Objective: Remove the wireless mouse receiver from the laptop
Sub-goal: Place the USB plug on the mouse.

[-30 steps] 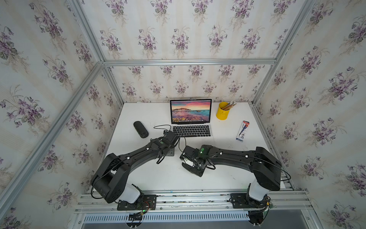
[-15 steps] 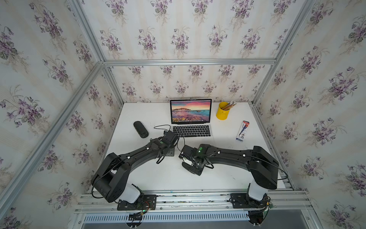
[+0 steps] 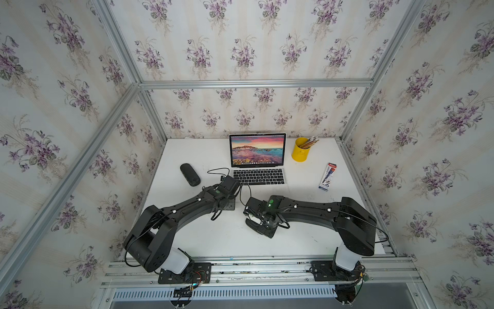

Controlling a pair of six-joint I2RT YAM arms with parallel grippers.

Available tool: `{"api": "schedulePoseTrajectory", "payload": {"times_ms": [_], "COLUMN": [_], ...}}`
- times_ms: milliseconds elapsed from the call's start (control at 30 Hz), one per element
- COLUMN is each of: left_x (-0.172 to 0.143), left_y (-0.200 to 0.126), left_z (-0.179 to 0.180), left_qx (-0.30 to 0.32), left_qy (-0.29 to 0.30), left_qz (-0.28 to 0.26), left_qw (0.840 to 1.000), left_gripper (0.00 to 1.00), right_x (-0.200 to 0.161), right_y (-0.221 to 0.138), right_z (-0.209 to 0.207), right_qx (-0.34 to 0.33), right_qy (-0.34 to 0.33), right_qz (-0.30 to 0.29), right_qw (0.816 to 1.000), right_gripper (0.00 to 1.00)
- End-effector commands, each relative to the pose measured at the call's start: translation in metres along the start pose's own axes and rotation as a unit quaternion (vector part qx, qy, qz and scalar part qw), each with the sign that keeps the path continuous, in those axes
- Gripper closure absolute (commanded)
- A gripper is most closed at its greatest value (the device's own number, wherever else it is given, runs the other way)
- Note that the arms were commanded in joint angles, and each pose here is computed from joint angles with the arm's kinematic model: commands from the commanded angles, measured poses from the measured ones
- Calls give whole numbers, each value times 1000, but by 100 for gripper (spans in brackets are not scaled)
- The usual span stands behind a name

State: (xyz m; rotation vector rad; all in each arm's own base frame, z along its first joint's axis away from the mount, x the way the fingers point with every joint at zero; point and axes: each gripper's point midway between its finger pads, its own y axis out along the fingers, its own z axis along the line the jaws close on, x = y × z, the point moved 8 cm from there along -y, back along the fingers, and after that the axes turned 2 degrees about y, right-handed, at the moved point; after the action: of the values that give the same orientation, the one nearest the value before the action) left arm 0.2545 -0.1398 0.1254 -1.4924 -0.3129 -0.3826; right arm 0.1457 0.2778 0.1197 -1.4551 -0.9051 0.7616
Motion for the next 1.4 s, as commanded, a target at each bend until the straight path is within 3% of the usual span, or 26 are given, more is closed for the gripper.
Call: {"api": "schedulePoseTrajectory", "payload": {"times_ms": [0,1367], "left_x": [1,-1], "left_y": [1,5], "left_z": [0,4], "left_qx": [0,-3], "left_qy": [3,0], "left_qz": [0,4], "left_qw": [1000,1000], "left_gripper": [34,34], "right_x": [3,2], "right_y": [-1,10], "right_z": [1,2], "right_qx": [3,2], "right_qy": [2,8], "right_qz": [-3,16], "right_qw": [1000,1000], "right_gripper": [100,100]}}
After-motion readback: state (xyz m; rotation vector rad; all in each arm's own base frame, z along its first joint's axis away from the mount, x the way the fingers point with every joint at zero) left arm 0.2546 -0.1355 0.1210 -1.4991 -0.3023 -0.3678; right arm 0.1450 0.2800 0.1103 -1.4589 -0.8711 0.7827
